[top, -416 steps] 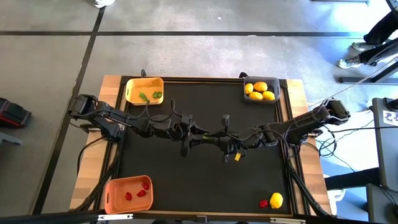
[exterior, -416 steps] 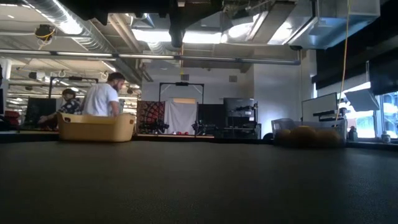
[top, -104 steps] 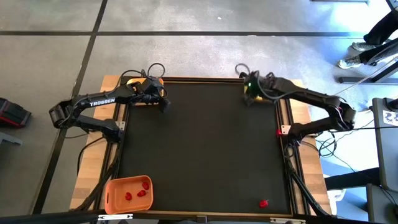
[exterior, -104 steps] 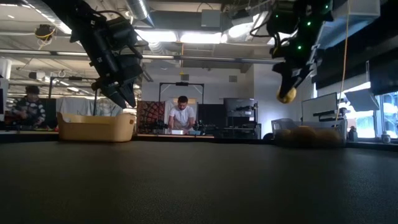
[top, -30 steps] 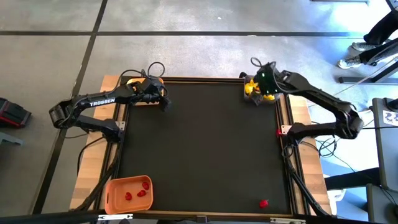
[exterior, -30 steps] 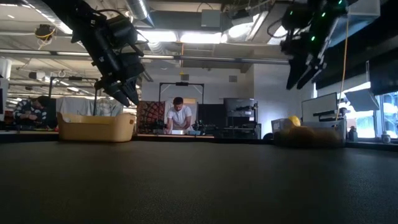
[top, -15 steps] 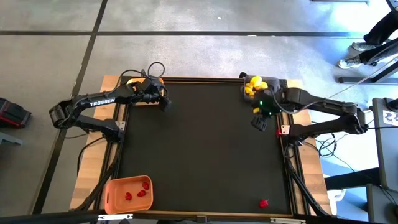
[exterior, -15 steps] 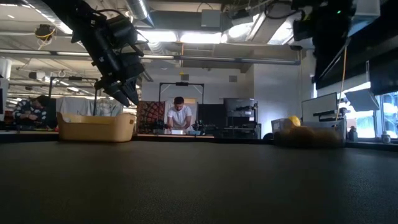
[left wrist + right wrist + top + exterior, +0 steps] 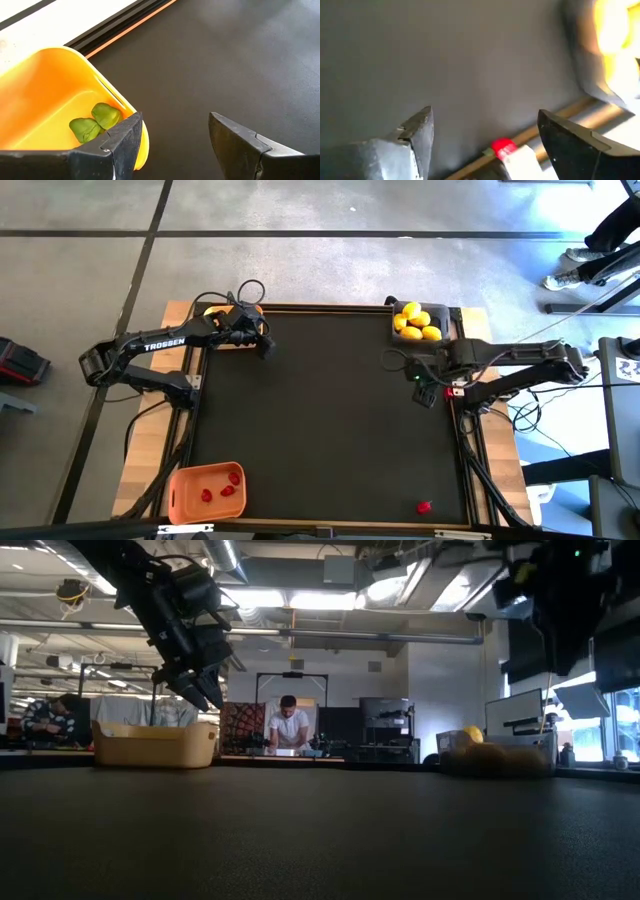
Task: Sort produce into baskets
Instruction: Put the red bell pepper into the orange bin
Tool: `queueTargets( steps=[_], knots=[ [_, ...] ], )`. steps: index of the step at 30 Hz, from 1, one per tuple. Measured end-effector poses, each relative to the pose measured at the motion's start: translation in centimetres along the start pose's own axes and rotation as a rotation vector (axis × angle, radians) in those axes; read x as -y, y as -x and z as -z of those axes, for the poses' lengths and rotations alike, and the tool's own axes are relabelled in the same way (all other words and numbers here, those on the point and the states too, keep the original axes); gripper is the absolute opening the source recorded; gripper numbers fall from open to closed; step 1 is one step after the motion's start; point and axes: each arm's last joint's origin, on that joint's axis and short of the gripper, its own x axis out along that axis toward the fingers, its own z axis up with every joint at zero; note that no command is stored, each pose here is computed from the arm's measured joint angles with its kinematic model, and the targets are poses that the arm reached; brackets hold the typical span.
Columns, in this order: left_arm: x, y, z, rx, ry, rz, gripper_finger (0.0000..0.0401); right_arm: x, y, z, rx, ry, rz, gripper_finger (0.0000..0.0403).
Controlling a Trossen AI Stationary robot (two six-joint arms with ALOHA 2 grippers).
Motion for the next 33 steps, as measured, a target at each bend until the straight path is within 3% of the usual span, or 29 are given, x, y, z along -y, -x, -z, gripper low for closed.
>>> queueTargets(
  steps=[4, 12, 22, 33],
  knots=[
    [0.0, 0.0, 0.0, 0.0, 0.0, 0.0, 0.0224, 0.0, -1.0, -0.3, -0.112, 0.018, 0.091, 0.0289],
    [0.0, 0.0, 0.0, 0.0, 0.006, 0.0, 0.0224, -0.5, -4.2, -2.2, -0.321, 0.099, 0.145, 0.0289],
    [0.0, 0.0, 0.0, 0.0, 0.006, 0.0, 0.0224, -0.6, -7.7, -3.9, -0.52, 0.23, 0.126, 0.0289],
    [0.0, 0.0, 0.0, 0.0, 0.004, 0.0, 0.0224, -0.6, -10.1, -3.7, -0.611, 0.314, 0.096, 0.0289]
  ],
)
